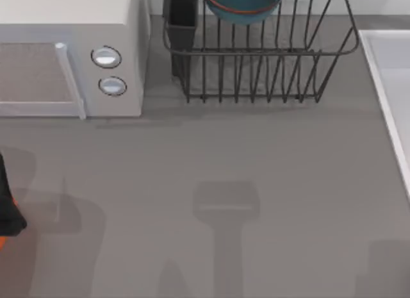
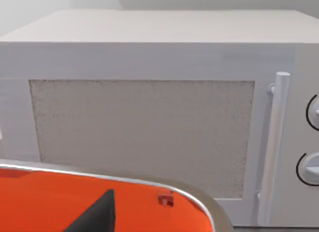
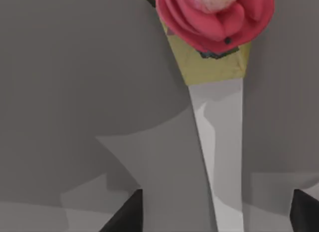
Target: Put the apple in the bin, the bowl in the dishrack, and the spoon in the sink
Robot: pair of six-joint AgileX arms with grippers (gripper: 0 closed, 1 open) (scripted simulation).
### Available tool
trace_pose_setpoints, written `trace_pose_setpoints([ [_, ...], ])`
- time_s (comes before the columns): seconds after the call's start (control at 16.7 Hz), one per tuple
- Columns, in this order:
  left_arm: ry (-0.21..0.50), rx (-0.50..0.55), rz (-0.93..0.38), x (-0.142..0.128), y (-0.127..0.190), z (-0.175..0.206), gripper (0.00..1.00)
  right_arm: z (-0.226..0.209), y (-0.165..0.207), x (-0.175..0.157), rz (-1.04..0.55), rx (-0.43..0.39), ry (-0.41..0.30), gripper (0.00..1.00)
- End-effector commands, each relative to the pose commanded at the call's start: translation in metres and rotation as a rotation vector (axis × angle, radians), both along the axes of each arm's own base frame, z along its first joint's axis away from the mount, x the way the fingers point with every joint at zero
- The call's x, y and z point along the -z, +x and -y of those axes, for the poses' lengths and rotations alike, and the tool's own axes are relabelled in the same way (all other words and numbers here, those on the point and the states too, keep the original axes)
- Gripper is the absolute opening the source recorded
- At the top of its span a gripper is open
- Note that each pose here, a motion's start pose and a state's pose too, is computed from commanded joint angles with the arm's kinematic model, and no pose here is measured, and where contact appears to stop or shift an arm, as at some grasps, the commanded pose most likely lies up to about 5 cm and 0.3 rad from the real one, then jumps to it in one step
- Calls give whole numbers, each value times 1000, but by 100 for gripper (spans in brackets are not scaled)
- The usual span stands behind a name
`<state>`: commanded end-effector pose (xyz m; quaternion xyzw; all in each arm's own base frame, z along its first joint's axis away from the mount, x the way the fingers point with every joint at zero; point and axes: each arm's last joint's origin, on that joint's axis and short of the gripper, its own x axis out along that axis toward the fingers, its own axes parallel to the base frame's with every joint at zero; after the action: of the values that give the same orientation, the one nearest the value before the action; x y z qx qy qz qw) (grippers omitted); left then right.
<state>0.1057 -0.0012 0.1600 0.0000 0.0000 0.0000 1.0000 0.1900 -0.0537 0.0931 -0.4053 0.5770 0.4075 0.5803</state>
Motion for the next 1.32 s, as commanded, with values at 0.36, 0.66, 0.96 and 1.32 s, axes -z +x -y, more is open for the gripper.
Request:
trace_pose_setpoints([
  [0.36, 0, 0, 0, 0, 0, 0, 100, 0, 2, -24, -6, 38, -9, 0],
  [0.66, 0, 0, 0, 0, 0, 0, 100, 1, 6, -65, -31, 28, -2, 0],
  [0.96, 0, 0, 0, 0, 0, 0, 100, 0, 1, -116, -12, 38, -7, 0],
  [1.32, 0, 0, 0, 0, 0, 0, 100, -1, 1, -120, -8, 39, -8, 0],
])
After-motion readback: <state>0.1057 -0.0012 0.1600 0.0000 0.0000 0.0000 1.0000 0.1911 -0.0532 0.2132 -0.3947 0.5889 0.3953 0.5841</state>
